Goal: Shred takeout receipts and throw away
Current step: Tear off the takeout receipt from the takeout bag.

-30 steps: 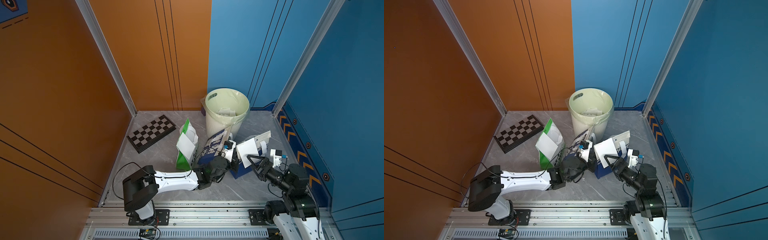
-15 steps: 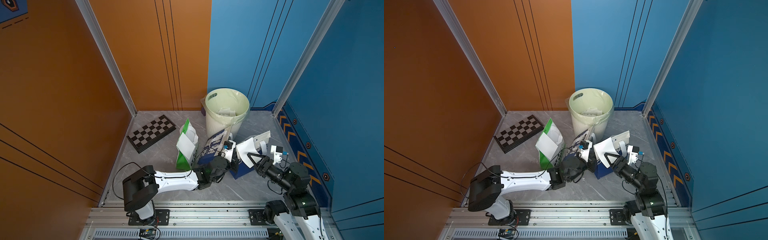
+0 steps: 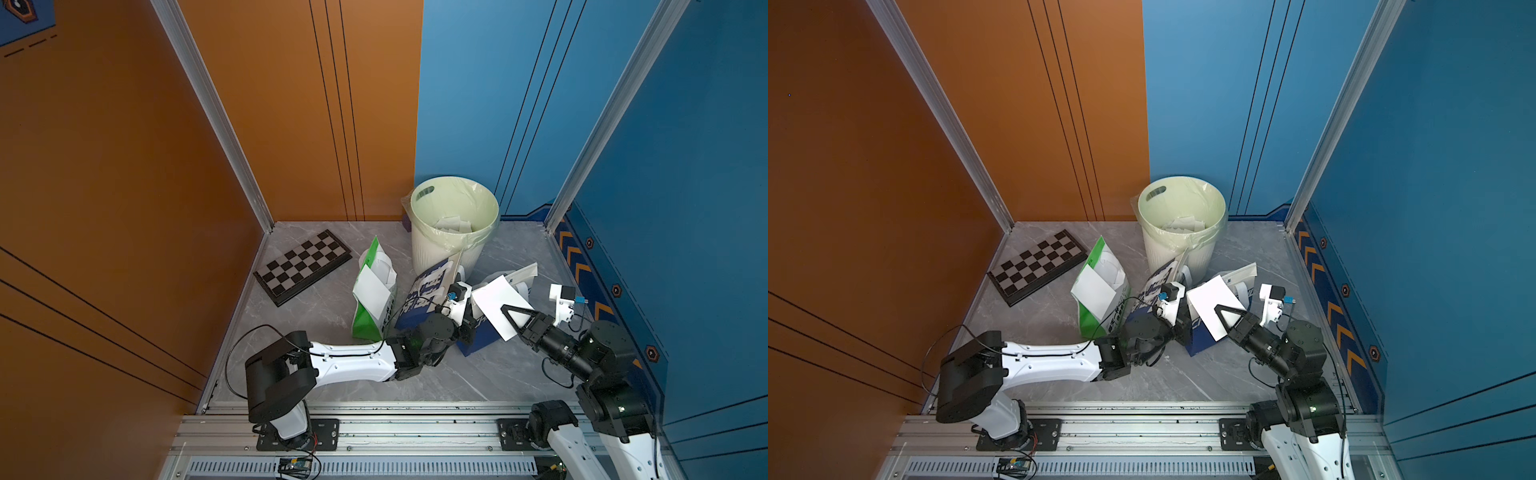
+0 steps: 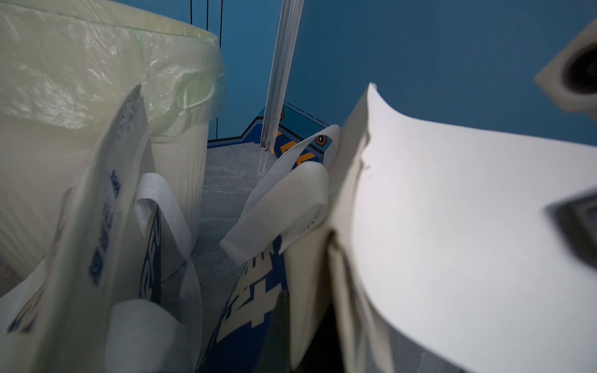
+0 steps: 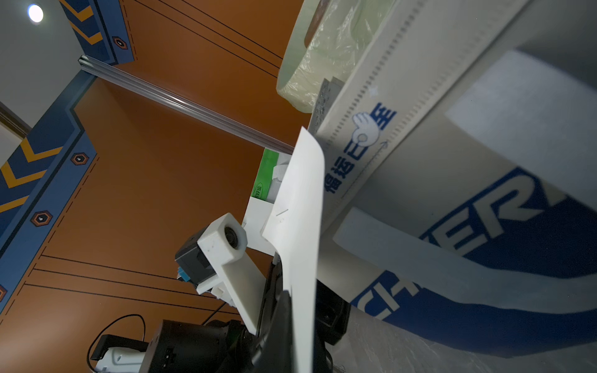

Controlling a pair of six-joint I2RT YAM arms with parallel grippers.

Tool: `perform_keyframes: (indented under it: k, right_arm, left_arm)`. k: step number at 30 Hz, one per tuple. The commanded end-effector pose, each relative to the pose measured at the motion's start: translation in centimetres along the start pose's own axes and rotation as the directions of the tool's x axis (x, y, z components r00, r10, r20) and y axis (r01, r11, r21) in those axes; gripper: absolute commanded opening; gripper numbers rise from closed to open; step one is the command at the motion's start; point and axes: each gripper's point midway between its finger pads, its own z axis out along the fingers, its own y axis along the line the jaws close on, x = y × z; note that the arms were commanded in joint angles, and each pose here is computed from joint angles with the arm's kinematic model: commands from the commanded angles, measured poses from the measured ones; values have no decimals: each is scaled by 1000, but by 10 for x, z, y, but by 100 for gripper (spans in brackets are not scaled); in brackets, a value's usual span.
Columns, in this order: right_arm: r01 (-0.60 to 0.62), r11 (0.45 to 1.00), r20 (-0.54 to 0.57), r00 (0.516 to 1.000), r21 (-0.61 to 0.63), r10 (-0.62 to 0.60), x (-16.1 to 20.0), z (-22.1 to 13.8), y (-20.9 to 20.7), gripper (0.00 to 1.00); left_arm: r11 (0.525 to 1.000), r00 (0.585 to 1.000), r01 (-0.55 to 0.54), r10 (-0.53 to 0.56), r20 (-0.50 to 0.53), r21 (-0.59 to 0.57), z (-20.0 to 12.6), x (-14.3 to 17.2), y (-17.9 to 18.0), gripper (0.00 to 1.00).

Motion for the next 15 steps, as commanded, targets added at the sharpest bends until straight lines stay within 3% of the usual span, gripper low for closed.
perform_keyframes:
  k: [1,15]
  right_arm:
    - [108,992,-40,993,-66,-111,-3,-2,31,0]
    - [318,932,-63,941,-173,-333,-27,1,94,0]
  left_arm:
    - [1000,998,-5,5,64,1,-5,-17,-5,0]
    - [996,996,-89,89,-3,-31,-7,7,0,0]
